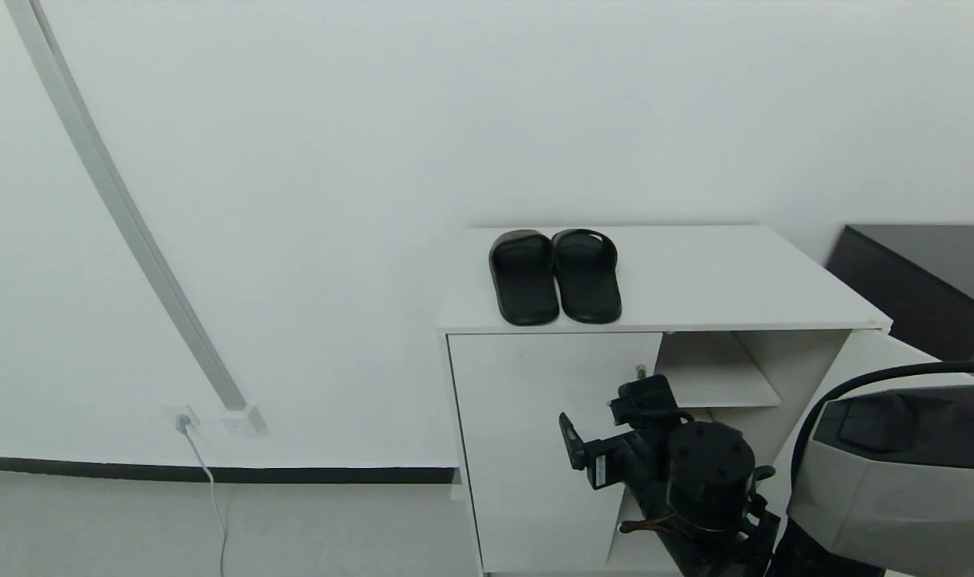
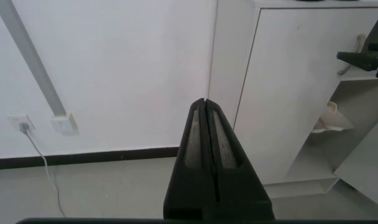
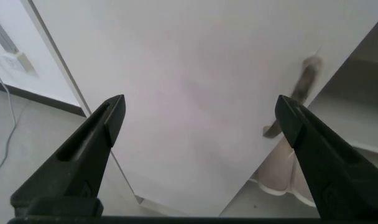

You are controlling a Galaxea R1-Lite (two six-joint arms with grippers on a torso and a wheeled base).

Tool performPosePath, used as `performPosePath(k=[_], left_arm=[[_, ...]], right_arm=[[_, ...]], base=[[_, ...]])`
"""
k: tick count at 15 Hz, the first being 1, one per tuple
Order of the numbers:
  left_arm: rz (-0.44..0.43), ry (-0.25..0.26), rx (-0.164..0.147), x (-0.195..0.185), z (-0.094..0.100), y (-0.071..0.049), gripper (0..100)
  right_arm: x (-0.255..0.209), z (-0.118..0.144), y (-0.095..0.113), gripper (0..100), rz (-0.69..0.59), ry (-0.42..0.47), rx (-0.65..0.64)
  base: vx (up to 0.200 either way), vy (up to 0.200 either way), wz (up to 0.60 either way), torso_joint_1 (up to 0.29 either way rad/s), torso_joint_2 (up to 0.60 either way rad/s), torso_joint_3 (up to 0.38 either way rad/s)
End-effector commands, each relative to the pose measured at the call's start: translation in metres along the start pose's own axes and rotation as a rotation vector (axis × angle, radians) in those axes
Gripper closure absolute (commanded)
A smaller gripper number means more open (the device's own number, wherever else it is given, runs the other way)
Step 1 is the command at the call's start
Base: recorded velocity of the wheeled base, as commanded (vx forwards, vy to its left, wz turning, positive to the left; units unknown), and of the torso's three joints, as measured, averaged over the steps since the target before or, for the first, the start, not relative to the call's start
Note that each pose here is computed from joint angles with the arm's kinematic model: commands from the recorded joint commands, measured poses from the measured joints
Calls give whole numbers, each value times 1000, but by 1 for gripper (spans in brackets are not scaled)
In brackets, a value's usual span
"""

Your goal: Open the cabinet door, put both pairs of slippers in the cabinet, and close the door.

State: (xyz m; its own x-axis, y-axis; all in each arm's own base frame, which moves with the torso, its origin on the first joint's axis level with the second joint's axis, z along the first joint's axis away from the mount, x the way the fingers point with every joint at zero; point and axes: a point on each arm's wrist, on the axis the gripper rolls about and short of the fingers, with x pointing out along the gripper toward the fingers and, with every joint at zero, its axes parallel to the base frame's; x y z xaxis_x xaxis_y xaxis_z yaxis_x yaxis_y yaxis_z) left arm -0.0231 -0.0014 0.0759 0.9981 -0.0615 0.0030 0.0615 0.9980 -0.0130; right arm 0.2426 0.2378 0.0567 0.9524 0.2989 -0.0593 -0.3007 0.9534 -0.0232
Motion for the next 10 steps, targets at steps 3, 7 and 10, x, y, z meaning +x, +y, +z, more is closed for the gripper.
performPosePath(k=[3, 7, 10], left_arm=[[0, 1, 1, 0, 0, 0, 100], [0, 1, 1, 0, 0, 0, 100], [0, 1, -1, 0, 0, 0, 100]], right_arm=[[1, 2, 0, 0, 0, -7, 4], [-1, -3, -2, 0, -2, 12, -2], [-3, -2, -3, 0, -1, 12, -3]], base=[[0, 0, 0, 232, -566, -325], [0, 0, 0, 262, -597, -338], [0, 0, 0, 203, -445, -245]])
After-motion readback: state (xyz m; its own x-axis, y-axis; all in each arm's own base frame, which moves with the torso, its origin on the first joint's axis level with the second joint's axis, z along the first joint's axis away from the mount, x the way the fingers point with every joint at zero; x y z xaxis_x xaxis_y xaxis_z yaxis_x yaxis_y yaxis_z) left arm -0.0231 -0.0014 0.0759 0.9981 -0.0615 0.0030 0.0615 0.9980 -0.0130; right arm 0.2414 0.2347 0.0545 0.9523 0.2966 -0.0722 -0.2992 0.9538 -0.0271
